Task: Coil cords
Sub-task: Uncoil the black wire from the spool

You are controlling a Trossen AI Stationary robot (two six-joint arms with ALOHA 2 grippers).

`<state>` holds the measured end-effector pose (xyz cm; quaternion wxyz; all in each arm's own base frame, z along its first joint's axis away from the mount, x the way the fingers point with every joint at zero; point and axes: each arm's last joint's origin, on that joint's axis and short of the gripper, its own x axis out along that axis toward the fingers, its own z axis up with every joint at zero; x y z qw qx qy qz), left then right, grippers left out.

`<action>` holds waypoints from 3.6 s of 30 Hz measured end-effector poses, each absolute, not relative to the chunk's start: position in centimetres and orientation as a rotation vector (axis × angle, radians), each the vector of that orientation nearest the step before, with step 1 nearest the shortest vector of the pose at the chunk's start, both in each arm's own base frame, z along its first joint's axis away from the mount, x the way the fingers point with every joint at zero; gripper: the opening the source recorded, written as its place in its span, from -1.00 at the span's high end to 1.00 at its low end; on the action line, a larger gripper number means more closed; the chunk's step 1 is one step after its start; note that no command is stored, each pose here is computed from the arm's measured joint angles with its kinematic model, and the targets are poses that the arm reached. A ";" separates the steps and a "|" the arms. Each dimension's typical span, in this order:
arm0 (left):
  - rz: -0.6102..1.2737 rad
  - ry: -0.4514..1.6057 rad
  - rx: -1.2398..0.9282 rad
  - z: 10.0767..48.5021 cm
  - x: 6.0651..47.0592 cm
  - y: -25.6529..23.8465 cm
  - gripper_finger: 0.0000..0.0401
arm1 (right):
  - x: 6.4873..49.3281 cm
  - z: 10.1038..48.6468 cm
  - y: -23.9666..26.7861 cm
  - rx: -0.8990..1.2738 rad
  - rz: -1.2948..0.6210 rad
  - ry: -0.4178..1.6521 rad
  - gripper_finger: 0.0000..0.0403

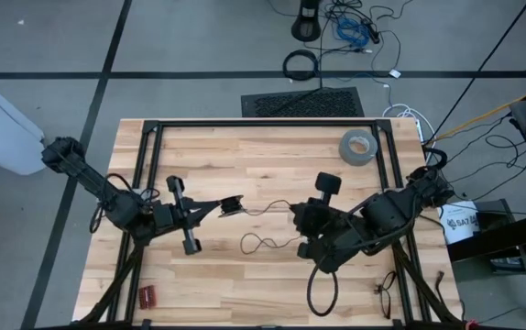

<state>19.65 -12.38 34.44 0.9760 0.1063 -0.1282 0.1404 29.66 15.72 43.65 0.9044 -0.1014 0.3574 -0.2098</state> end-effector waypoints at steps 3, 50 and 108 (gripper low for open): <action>0.275 -0.264 0.211 34.6 19.4 -12.5 1.00 | 29.8 42.4 15.9 -0.210 -0.458 0.773 1.00; 0.272 -0.256 0.215 34.5 19.4 -12.5 1.00 | 36.6 30.0 19.6 -0.364 -0.380 0.511 0.45; 0.291 -0.243 0.205 34.1 20.0 -12.2 1.00 | 38.4 29.0 18.9 -0.281 -0.418 0.276 1.00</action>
